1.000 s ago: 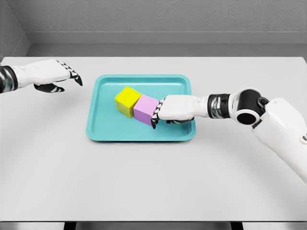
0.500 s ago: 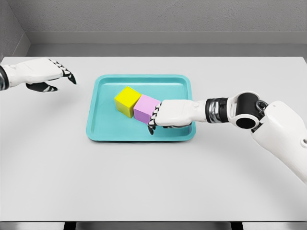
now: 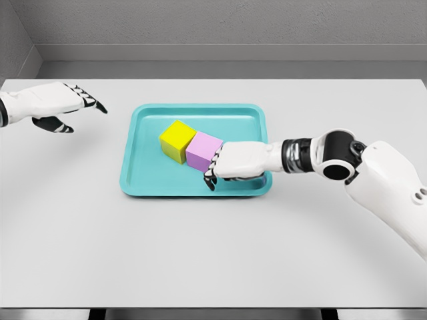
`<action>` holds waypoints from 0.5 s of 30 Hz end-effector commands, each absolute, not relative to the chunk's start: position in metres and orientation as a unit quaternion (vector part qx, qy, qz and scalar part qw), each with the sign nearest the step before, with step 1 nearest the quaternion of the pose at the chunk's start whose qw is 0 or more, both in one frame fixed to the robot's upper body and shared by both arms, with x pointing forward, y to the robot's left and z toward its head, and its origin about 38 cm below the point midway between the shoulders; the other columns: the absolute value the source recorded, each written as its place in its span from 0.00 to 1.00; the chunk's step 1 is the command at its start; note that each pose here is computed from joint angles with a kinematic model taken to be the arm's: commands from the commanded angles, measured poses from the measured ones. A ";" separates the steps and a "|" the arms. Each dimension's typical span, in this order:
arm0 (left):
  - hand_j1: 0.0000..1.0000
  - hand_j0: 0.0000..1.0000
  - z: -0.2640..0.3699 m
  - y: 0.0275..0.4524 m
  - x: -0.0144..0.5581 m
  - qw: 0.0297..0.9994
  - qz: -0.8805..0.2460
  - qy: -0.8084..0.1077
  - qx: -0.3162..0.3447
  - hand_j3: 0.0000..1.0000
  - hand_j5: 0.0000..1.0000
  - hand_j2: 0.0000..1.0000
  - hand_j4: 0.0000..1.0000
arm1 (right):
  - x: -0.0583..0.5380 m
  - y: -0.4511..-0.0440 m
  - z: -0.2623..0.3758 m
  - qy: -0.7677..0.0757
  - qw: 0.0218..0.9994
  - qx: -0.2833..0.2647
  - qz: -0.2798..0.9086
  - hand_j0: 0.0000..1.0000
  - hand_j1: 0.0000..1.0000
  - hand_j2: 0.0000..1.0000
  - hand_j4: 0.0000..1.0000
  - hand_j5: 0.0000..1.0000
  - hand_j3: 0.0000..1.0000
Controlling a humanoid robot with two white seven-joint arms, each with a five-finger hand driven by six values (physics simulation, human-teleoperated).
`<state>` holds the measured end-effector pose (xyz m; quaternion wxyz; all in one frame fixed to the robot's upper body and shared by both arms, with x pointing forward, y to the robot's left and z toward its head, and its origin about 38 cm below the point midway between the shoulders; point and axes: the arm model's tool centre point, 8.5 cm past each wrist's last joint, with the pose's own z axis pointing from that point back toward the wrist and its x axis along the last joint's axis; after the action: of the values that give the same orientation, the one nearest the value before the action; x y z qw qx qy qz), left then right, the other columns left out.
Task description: Push two cubes
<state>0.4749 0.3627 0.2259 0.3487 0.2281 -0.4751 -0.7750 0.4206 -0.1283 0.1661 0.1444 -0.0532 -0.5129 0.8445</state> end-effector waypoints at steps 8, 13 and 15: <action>1.00 1.00 0.233 0.372 0.473 0.359 -0.764 -0.486 0.228 1.00 1.00 1.00 1.00 | 0.419 -0.125 0.169 -0.519 0.141 -0.050 0.842 0.53 0.53 0.53 0.53 0.53 0.53; 1.00 1.00 0.231 0.373 0.472 0.360 -0.765 -0.484 0.226 1.00 1.00 1.00 1.00 | 0.416 -0.137 0.185 -0.520 0.128 -0.067 0.842 0.54 0.54 0.54 0.54 0.54 0.54; 1.00 1.00 0.235 0.382 0.470 0.363 -0.766 -0.476 0.233 1.00 1.00 1.00 1.00 | 0.412 -0.144 0.193 -0.519 0.119 -0.076 0.843 0.55 0.55 0.55 0.55 0.55 0.55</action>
<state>0.4709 0.3762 0.2315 0.3602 0.2286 -0.4799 -0.7666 0.4152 -0.1387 0.1854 0.1260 -0.0695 -0.5179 0.8433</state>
